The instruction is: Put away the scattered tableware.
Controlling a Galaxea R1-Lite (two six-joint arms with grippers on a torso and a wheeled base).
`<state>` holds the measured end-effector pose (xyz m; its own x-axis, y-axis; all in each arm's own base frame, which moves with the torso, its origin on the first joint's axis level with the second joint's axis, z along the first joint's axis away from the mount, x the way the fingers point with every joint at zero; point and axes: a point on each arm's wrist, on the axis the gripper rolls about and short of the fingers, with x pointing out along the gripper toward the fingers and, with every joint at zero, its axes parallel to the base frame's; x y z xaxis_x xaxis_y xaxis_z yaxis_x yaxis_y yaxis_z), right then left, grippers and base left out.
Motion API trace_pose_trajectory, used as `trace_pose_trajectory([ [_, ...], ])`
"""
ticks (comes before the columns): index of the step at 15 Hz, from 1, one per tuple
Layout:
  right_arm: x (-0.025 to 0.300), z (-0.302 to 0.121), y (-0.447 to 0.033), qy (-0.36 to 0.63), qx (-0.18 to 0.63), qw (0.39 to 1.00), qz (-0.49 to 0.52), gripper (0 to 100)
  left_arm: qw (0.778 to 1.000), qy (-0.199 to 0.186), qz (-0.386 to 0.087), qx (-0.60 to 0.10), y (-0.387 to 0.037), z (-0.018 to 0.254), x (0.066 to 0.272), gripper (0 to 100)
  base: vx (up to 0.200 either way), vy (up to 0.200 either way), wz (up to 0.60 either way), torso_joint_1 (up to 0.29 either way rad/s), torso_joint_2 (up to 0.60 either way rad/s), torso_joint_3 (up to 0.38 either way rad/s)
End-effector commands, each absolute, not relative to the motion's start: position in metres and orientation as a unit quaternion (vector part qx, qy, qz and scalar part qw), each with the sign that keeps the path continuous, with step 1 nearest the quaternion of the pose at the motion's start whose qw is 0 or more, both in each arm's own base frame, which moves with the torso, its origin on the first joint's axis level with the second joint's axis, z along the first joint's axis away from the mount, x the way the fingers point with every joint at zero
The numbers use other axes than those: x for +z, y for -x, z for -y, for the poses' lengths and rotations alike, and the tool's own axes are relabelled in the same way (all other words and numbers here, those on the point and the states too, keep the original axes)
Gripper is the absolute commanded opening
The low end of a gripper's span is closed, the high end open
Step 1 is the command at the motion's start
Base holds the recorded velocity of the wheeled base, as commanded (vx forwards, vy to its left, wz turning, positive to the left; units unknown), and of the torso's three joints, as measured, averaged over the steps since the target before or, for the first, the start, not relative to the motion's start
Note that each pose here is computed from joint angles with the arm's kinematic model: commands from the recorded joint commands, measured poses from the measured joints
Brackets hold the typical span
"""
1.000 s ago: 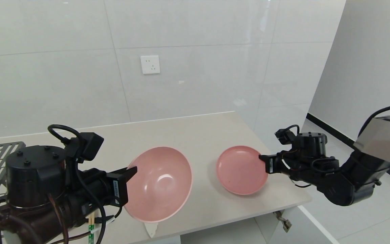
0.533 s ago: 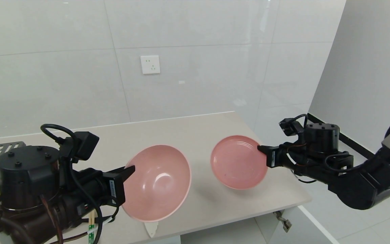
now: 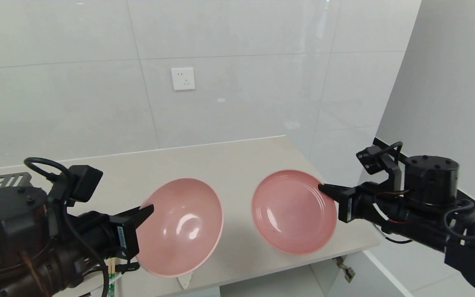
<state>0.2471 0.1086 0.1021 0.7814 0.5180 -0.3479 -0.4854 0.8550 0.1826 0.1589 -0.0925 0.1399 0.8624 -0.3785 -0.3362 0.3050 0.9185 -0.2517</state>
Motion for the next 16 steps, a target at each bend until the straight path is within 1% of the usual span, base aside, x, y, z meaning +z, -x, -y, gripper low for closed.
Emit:
trace_pose_trajectory([
  [1, 0.124, -0.095, -0.213, -0.046, 0.274, 0.947, -0.162, 0, 0.965, 0.105, -0.170, -0.173, -0.147, 0.082, 0.146, 0, 0.000, 0.000, 0.00, 0.000, 0.00, 0.000],
  [2, 0.128, -0.090, -0.202, -0.048, 0.274, 0.948, -0.153, 0, 0.966, 0.109, -0.159, -0.171, -0.142, 0.077, 0.149, 0, 0.000, 0.000, 0.00, 0.000, 0.00, 0.000],
  [3, 0.129, -0.090, -0.201, -0.048, 0.275, 0.948, -0.152, 0, 0.966, 0.110, -0.157, -0.171, -0.141, 0.077, 0.150, 0, 0.000, 0.000, 0.00, 0.000, 0.00, 0.000],
  [4, 0.133, -0.082, -0.184, -0.049, 0.276, 0.950, -0.140, 0, 0.971, 0.120, -0.132, -0.162, -0.133, 0.067, 0.156, 0, 0.000, 0.000, 0.00, 0.000, 0.00, 0.000],
  [6, 0.136, -0.077, -0.173, -0.050, 0.276, 0.951, -0.130, 0, 0.974, 0.125, -0.113, -0.152, -0.126, 0.060, 0.161, 0, 0.000, 0.000, 0.00, 0.000, 0.00, 0.000],
  [7, 0.141, -0.074, -0.164, -0.051, 0.278, 0.952, -0.115, 0, 0.975, 0.126, -0.105, -0.148, -0.117, 0.054, 0.159, 0, 0.000, 0.000, 0.00, 0.000, 0.00, 0.000],
  [10, 0.141, -0.064, -0.144, -0.054, 0.274, 0.955, -0.101, 0, 0.975, 0.128, -0.100, -0.149, -0.093, 0.042, 0.148, 0, 0.000, 0.000, 0.00, 0.000, 0.00, 0.000],
  [11, 0.142, -0.061, -0.138, -0.055, 0.274, 0.956, -0.094, 0, 0.977, 0.130, -0.094, -0.143, -0.086, 0.037, 0.147, 0, 0.000, 0.000, 0.00, 0.000, 0.00, 0.000],
  [12, 0.143, -0.059, -0.134, -0.055, 0.272, 0.957, -0.089, 0, 0.979, 0.129, -0.088, -0.135, -0.081, 0.033, 0.148, 0, 0.000, 0.000, 0.00, 0.000, 0.00, 0.000],
  [14, 0.147, -0.051, -0.128, -0.058, 0.255, 0.962, -0.075, 0, 0.984, 0.101, -0.071, -0.125, -0.066, 0.024, 0.148, 0, 0.000, 0.000, 0.00, 0.000, 0.00, 0.000],
  [16, 0.150, -0.046, -0.120, -0.058, 0.246, 0.965, -0.065, 0, 0.988, 0.088, -0.055, -0.111, -0.053, 0.016, 0.147, 0, 0.000, 0.000, 0.00, 0.000, 0.00, 0.000],
])
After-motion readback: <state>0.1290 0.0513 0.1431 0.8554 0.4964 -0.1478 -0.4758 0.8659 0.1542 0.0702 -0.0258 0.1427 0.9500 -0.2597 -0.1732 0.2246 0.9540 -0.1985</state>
